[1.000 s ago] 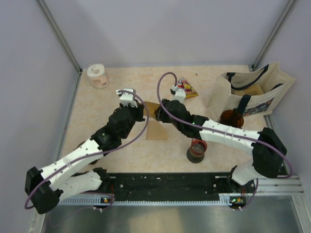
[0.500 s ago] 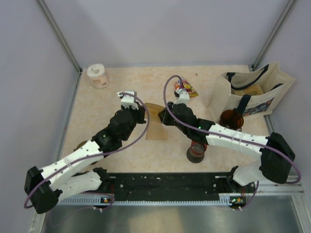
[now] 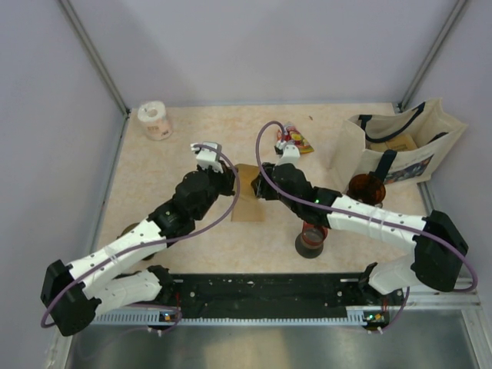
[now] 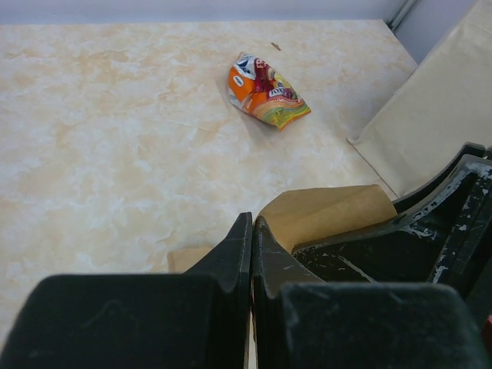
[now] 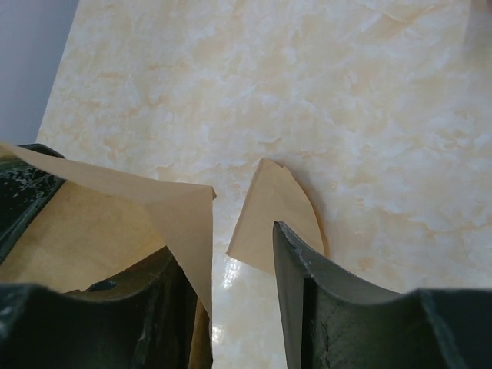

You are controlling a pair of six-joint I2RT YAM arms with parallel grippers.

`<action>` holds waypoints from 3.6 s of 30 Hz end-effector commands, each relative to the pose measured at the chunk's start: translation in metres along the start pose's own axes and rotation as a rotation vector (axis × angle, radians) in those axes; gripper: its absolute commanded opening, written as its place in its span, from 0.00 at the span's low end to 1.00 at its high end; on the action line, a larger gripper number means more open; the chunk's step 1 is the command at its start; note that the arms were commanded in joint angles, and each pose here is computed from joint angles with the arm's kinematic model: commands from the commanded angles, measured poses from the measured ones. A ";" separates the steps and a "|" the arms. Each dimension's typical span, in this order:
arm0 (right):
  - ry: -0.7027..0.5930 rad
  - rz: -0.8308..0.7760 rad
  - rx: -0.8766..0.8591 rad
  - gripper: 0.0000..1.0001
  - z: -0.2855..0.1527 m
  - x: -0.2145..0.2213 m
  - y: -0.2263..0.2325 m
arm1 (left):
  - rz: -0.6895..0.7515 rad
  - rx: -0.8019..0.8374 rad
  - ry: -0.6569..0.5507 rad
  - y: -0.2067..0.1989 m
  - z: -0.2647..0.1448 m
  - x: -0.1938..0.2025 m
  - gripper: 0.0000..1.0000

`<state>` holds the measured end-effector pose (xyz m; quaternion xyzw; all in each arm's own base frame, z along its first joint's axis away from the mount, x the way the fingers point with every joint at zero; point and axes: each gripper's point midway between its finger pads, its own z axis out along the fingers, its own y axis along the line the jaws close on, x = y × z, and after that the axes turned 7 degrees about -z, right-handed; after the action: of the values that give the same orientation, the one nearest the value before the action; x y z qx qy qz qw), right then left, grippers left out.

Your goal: Place the coffee filter in the dripper

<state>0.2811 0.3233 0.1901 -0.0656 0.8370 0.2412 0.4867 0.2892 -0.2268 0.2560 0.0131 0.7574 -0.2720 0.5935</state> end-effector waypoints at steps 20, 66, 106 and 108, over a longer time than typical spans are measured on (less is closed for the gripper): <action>-0.038 -0.027 0.108 0.00 -0.028 -0.036 -0.018 | -0.067 0.045 0.006 -0.017 -0.001 -0.014 0.63; 0.242 0.228 0.763 0.29 -0.201 -0.033 -0.284 | -0.122 0.166 0.002 -0.022 -0.015 -0.010 0.99; 0.273 0.235 0.633 0.12 -0.148 -0.024 -0.290 | -0.102 0.132 0.015 -0.013 -0.013 -0.007 0.99; 0.280 0.240 0.635 0.10 -0.145 -0.021 -0.292 | -0.101 0.135 0.013 -0.014 -0.013 -0.008 0.99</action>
<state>0.2672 0.0026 0.1688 0.1414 0.9382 0.0157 0.3154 0.2715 -0.2320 0.2605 0.0204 0.7511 -0.3503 0.5593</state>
